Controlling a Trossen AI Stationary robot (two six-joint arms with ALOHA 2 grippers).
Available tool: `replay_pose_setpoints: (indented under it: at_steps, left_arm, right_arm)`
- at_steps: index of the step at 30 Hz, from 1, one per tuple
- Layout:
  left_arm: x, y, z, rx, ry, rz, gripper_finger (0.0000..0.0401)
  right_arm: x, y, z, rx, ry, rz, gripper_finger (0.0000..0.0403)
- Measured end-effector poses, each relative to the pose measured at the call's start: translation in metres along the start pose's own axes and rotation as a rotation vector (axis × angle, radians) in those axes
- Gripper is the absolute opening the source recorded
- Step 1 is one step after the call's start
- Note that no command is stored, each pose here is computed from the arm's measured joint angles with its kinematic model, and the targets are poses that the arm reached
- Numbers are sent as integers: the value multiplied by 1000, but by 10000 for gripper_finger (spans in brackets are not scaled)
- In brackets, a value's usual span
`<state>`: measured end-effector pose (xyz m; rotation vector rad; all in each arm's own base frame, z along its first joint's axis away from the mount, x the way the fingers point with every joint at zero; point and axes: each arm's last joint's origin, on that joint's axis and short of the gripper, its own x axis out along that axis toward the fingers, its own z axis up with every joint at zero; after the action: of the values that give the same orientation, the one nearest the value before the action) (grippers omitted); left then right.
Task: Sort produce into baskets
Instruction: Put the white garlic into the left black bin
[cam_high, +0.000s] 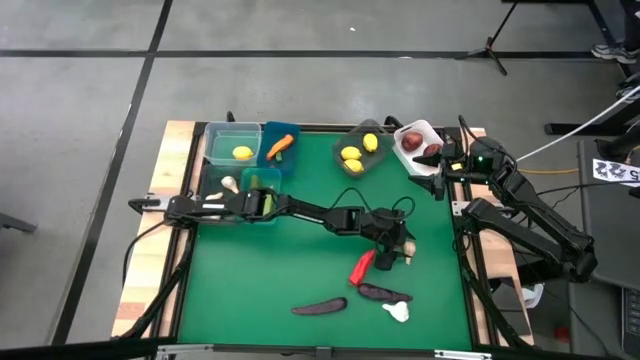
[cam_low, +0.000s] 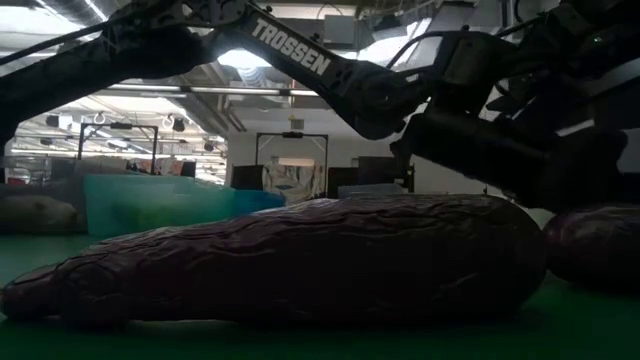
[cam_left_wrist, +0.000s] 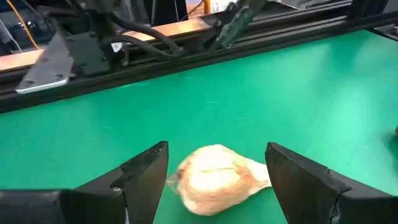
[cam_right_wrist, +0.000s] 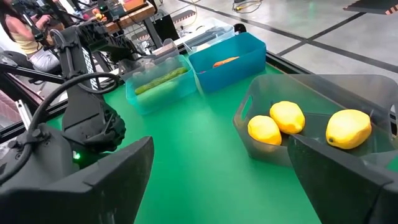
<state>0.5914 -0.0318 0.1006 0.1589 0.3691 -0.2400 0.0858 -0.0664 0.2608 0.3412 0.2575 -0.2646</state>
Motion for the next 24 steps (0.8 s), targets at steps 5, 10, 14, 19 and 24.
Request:
replay_pose_setpoints:
  at_steps: [5,10,14,19,24]
  left_arm:
    - [0,0,-2,-4,22,1,265]
    - [2,-1,-8,-23,38,-2,265]
    - [6,-2,-19,-49,58,-3,260]
    - [6,-2,-20,-84,56,0,225]
    - [7,-2,-18,-78,39,3,189]
  right_arm:
    - [0,0,0,-1,0,0,369]
    - [0,0,0,-2,-3,0,369]
    - [0,0,0,-2,-3,0,369]
    - [0,0,0,-2,-3,0,369]
    - [0,0,0,0,0,0,369]
